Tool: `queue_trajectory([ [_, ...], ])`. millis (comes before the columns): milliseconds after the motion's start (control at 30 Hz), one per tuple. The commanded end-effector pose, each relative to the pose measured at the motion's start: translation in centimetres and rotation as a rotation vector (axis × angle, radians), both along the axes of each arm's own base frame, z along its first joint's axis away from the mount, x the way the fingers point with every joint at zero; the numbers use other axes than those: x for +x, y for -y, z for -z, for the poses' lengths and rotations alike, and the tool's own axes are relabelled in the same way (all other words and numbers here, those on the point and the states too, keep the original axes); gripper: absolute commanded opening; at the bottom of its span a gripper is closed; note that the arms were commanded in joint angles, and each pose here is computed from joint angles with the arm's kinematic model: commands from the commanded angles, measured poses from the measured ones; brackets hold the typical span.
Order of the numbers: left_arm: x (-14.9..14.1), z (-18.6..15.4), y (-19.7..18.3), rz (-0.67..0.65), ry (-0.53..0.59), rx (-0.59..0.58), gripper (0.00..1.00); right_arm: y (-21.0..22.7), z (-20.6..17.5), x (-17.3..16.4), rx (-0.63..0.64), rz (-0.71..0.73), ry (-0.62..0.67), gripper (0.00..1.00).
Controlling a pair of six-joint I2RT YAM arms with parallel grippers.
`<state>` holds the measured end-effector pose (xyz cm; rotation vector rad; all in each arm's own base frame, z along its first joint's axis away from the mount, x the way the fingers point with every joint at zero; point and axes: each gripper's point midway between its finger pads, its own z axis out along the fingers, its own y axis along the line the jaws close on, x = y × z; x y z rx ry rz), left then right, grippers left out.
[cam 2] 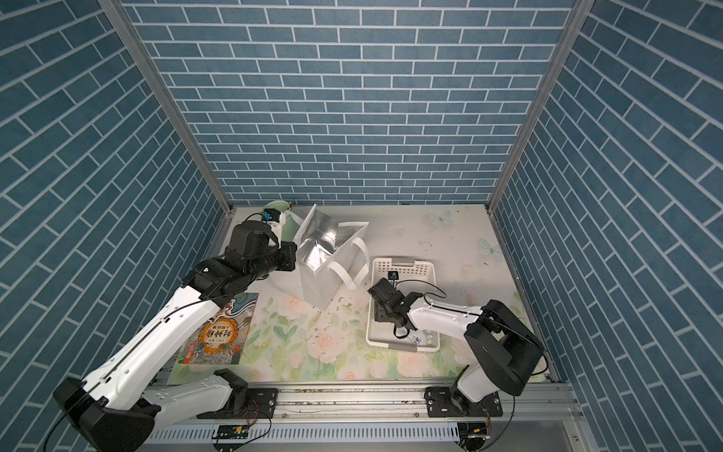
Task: Place the ice pack in the delivery bag
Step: Pick up the ice pack from the bin, then place the ice pack in the delivery bag.
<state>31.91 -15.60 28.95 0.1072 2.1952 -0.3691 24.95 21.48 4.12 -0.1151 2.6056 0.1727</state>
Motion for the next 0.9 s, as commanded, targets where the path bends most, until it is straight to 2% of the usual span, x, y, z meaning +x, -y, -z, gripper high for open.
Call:
queue_trajectory([
  [0, -0.1, 0.4, -0.3, -0.008, -0.009, 0.001, 0.0, 0.5, -2.8, 0.9, 0.022, 0.007, 0.097, 0.3],
  [133, -0.2, 0.4, -0.2, -0.006, -0.01, 0.001, 0.0, 1.0, -6.3, 1.0, 0.067, 0.005, 0.179, 0.23],
  [300, -0.1, 0.2, -0.3, -0.007, -0.005, -0.001, 0.0, 0.1, -13.0, 0.6, 0.201, -0.086, 0.313, 0.0],
  [367, -0.1, 0.1, -0.2, -0.009, -0.002, 0.0, 0.0, -0.3, -17.1, 0.3, 0.276, -0.128, 0.391, 0.0],
  [533, 0.2, -0.1, 0.0, -0.004, -0.001, -0.002, 0.0, -2.9, -24.3, 0.0, 0.402, -0.253, 0.505, 0.0],
  [700, 0.6, -1.1, 0.2, 0.0, 0.013, -0.006, 0.0, -7.6, -29.3, 1.0, 0.411, -0.381, 0.568, 0.0],
  [867, 0.8, -2.9, 0.5, 0.01, 0.039, -0.025, 0.0, -12.6, -31.4, 3.2, 0.376, -0.474, 0.582, 0.0],
])
